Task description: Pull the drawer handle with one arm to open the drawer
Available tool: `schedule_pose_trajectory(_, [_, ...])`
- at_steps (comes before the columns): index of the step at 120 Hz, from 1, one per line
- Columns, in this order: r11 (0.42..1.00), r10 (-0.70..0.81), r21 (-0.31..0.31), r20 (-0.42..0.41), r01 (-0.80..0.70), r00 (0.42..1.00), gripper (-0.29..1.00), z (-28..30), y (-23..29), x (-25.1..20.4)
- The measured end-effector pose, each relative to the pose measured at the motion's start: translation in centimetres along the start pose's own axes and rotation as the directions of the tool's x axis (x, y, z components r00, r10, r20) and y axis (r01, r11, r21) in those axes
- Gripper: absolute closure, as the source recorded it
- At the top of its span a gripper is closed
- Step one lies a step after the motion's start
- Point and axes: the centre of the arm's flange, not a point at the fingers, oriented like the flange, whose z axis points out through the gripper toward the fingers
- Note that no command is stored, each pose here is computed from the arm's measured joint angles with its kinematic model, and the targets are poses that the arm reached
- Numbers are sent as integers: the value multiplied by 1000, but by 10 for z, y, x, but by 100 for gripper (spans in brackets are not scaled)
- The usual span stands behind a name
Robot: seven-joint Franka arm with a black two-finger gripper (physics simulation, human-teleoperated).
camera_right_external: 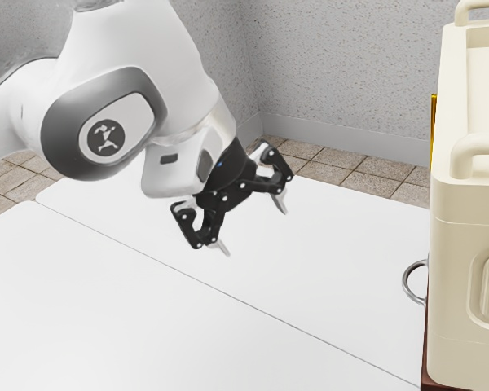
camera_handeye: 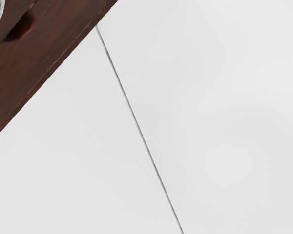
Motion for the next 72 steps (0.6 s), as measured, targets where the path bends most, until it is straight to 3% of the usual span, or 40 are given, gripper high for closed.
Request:
schedule_pose_trajectory(27, [991, 133, 28, -91, -131, 987, 0, 19, -11, 28])
schedule_pose_trajectory(72, [942, 320, 133, -74, -309, 945, 0, 27, -20, 60])
